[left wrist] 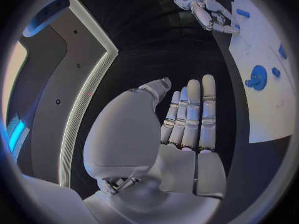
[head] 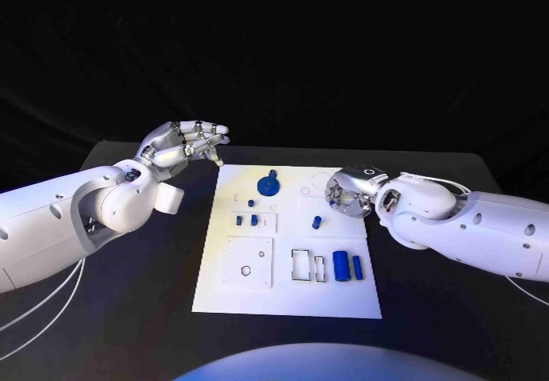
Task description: Assemble the parts on the task board
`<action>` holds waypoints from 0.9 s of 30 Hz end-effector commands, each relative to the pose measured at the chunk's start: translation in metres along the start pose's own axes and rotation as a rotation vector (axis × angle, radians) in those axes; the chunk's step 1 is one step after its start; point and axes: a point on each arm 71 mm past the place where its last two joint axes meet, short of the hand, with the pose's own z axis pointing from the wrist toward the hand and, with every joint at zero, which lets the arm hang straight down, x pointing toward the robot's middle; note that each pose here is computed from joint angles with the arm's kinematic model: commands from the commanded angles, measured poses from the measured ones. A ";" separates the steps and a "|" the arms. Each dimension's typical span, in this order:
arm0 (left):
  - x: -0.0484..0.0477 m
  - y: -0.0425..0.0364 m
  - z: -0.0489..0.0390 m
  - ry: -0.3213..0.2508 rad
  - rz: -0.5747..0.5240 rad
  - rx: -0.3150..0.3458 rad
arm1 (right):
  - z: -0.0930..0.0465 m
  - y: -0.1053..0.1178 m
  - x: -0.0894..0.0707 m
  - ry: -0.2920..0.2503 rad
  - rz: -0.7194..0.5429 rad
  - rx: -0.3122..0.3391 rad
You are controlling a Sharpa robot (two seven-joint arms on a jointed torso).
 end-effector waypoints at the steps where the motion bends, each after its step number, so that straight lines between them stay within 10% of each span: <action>1: 0.0020 -0.0010 0.0002 0.018 0.007 0.008 | -0.001 0.005 0.009 0.042 -0.010 -0.006; 27: 0.0031 0.0008 0.0000 0.038 0.031 -0.016 | -0.001 0.009 0.019 0.083 -0.058 0.030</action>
